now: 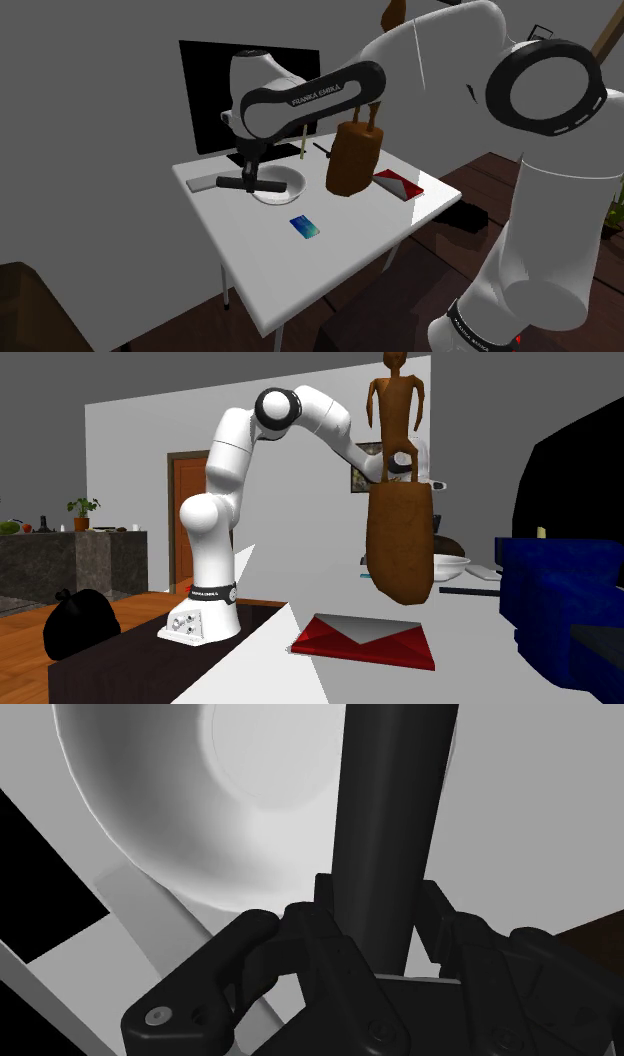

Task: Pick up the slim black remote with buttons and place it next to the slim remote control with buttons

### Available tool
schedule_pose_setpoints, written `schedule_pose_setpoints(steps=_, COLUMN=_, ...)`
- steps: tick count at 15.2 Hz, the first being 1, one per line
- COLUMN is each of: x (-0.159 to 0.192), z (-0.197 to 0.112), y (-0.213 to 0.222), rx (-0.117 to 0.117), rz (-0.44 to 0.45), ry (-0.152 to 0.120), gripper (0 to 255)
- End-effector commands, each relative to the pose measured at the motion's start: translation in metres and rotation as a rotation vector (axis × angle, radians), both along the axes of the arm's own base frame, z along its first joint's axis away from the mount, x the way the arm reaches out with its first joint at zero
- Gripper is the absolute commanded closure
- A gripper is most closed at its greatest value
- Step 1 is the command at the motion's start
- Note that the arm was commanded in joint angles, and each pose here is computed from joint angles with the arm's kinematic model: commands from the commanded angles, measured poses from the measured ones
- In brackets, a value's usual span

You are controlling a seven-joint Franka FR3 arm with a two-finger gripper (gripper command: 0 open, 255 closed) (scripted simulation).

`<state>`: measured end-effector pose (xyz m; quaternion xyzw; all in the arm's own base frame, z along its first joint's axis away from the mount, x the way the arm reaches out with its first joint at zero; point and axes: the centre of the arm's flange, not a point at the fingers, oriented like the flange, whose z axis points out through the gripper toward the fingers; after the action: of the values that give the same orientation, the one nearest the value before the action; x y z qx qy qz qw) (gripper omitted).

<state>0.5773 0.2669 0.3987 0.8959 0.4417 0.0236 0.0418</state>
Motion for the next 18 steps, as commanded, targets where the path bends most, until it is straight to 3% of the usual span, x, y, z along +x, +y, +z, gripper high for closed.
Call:
schedule_pose_setpoints(steps=1, x=0.007, z=-0.009, y=0.003, rx=0.0, rz=-0.001, ry=0.0, gripper=255)
schedule_pose_setpoints(steps=14, x=0.007, z=-0.077, y=0.003, rx=0.0, rz=-0.001, ry=0.0, gripper=255)
schedule_pose_setpoints(steps=18, x=0.007, z=-0.077, y=0.003, rx=0.0, rz=-0.001, ry=0.0, gripper=255)
